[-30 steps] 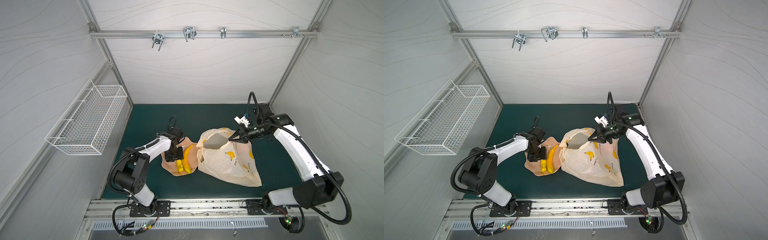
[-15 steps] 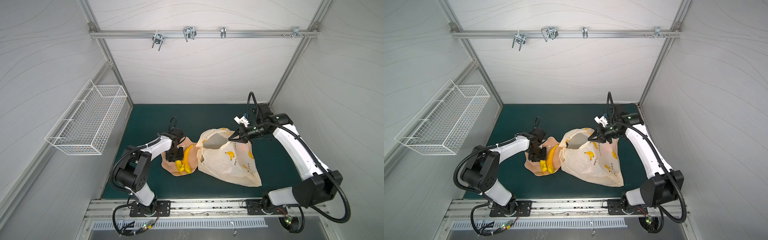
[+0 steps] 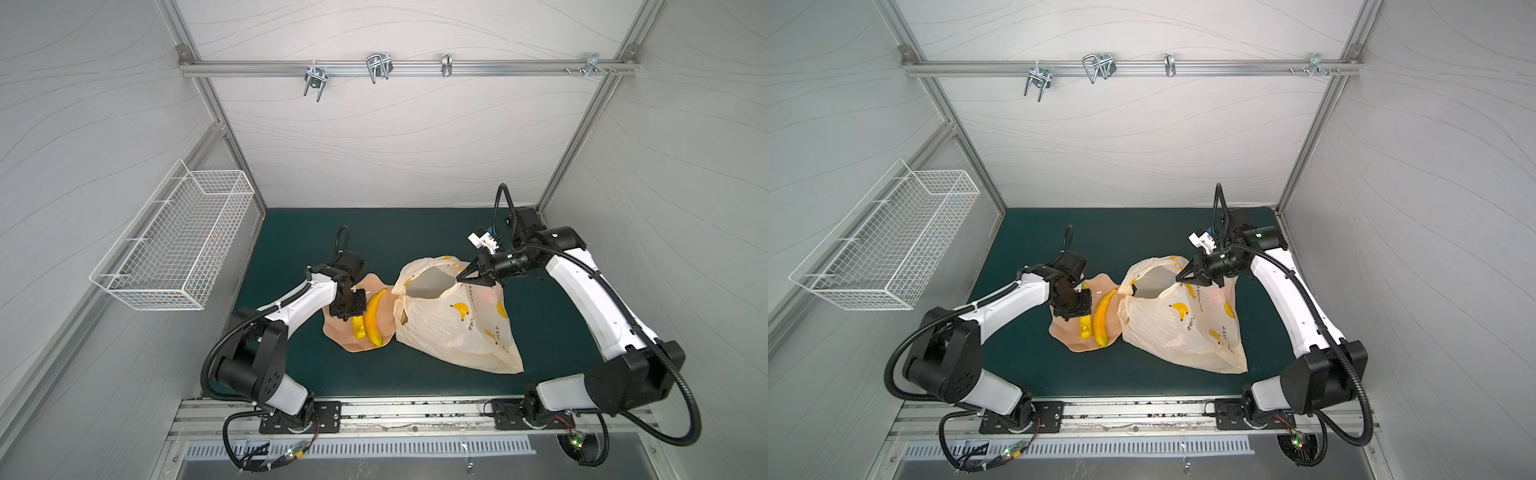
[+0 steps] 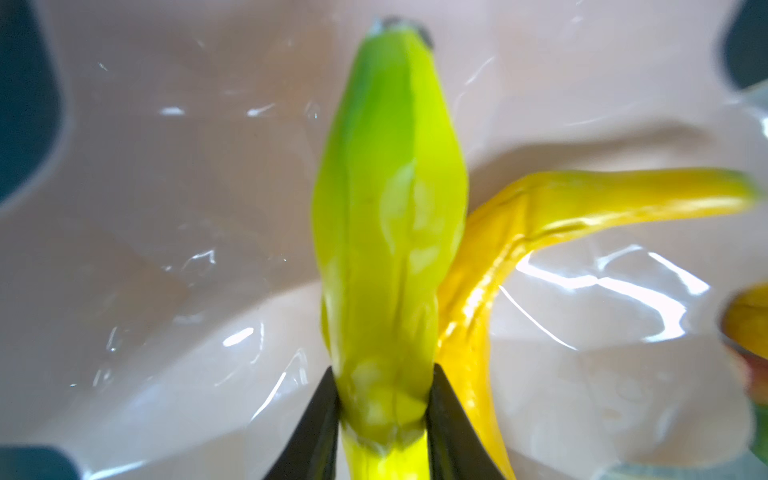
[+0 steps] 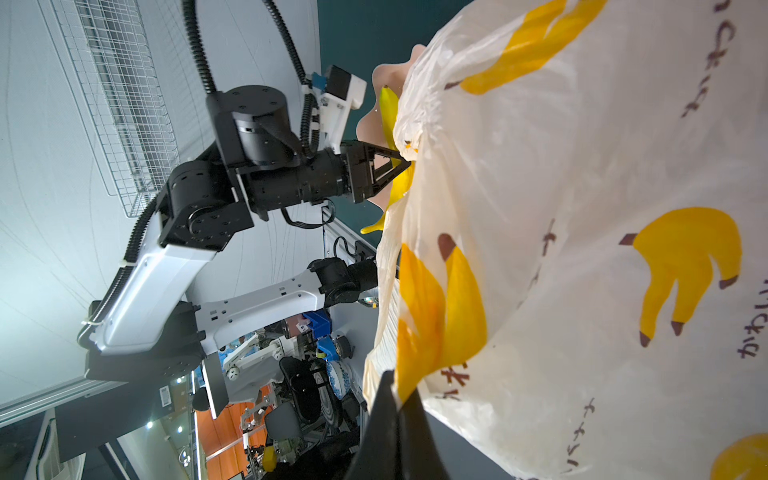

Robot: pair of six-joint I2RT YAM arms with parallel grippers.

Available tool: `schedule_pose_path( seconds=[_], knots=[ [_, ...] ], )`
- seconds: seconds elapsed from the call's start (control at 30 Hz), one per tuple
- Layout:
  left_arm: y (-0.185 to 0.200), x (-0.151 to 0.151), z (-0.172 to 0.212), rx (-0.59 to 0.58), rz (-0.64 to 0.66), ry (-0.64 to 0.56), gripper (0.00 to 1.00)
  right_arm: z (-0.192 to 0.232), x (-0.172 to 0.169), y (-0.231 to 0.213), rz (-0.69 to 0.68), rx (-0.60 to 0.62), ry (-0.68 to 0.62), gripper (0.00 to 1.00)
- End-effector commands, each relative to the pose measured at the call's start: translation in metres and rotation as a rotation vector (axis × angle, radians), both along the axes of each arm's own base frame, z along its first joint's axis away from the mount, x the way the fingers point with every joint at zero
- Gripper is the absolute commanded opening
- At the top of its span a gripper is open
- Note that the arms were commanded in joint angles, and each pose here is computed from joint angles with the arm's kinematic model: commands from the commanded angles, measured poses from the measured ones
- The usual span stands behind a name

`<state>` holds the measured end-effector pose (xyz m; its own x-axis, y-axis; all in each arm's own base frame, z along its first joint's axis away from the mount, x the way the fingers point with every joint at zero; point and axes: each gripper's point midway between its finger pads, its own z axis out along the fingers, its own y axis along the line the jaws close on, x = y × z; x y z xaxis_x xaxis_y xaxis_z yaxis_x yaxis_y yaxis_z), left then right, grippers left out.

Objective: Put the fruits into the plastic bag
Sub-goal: 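Close the left gripper on the banana tip and lift it, then carry the yellow banana with the left gripper toward the bag mouth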

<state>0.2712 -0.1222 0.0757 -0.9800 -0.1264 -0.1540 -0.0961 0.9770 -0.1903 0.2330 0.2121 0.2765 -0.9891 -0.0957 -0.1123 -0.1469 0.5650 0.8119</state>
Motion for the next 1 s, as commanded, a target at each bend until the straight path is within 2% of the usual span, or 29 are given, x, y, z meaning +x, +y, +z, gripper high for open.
schedule_pose_path(
  seconds=[0.0, 0.2, 0.6, 0.73, 0.87, 0.97],
  knots=[
    [-0.006, 0.023, 0.055, -0.039, -0.061, -0.171, 0.26, 0.007, -0.003, -0.002, 0.007, 0.003, -0.004, 0.00],
    [-0.011, 0.039, 0.117, -0.028, -0.222, -0.383, 0.29, 0.007, -0.004, -0.002, 0.012, 0.007, -0.006, 0.00],
    [-0.044, 0.044, 0.167, -0.069, -0.602, -0.625, 0.20, 0.007, -0.006, -0.002, 0.020, 0.006, 0.000, 0.00],
    [-0.067, 0.036, 0.175, -0.088, -0.744, -0.668, 0.17, 0.007, -0.006, -0.003, 0.025, 0.000, 0.002, 0.00],
    [-0.096, 0.010, 0.178, -0.117, -0.953, -0.740, 0.12, 0.009, -0.007, -0.003, 0.029, -0.003, -0.001, 0.00],
    [-0.109, -0.004, 0.171, -0.123, -1.053, -0.776, 0.10, 0.010, -0.006, -0.003, 0.029, 0.000, -0.001, 0.00]
  ],
)
